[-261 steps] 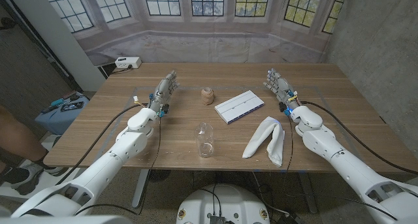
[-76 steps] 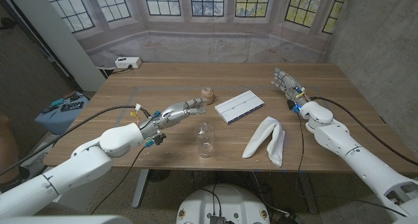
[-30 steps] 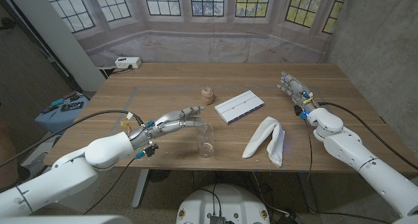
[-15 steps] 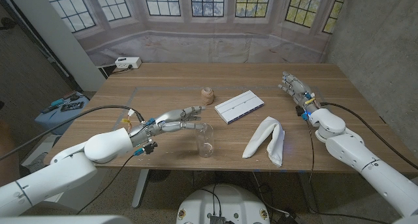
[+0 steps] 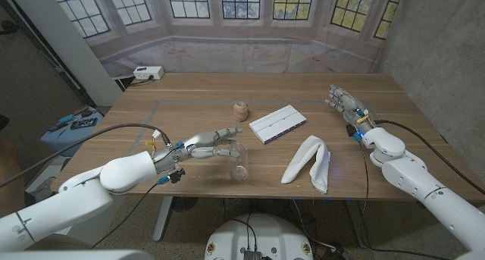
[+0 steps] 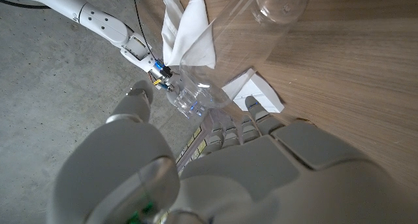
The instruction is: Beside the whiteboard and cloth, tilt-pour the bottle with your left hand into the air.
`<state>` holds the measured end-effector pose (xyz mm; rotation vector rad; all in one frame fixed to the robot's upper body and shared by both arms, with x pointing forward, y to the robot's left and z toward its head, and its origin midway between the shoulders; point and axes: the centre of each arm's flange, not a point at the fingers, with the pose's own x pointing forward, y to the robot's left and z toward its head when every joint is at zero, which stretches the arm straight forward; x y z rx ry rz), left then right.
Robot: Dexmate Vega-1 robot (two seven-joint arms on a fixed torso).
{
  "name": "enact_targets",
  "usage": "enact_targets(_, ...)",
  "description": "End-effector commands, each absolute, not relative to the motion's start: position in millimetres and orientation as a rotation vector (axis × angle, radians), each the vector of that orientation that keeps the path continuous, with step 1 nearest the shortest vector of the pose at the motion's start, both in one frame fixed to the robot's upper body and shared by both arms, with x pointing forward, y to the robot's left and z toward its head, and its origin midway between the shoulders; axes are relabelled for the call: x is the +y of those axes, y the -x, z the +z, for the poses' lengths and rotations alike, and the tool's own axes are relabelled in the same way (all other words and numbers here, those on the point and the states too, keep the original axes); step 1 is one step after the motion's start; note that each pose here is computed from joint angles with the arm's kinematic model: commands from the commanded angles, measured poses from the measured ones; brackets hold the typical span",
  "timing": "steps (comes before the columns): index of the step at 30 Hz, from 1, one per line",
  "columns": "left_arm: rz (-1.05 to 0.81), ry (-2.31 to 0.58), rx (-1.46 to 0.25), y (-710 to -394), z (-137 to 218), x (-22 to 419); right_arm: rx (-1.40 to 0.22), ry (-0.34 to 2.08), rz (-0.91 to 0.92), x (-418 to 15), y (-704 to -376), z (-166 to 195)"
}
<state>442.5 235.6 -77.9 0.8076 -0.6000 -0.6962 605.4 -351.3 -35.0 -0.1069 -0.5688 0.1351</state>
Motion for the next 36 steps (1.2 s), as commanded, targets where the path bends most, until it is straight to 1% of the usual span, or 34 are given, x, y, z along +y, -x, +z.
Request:
enact_targets(1,-0.650,-0.868,-0.611,-439,-81,237,-0.571,0.124,0.147,-357,-610,-31)
enact_targets(22,-0.621,-1.004,-0.630,-454,-77,235,-0.566,0.131,0.136,-364,-610,-36)
enact_targets(36,-0.635,-0.992,-0.630,-460,-84,222,-0.555,0.139,0.145,-366,-613,-38)
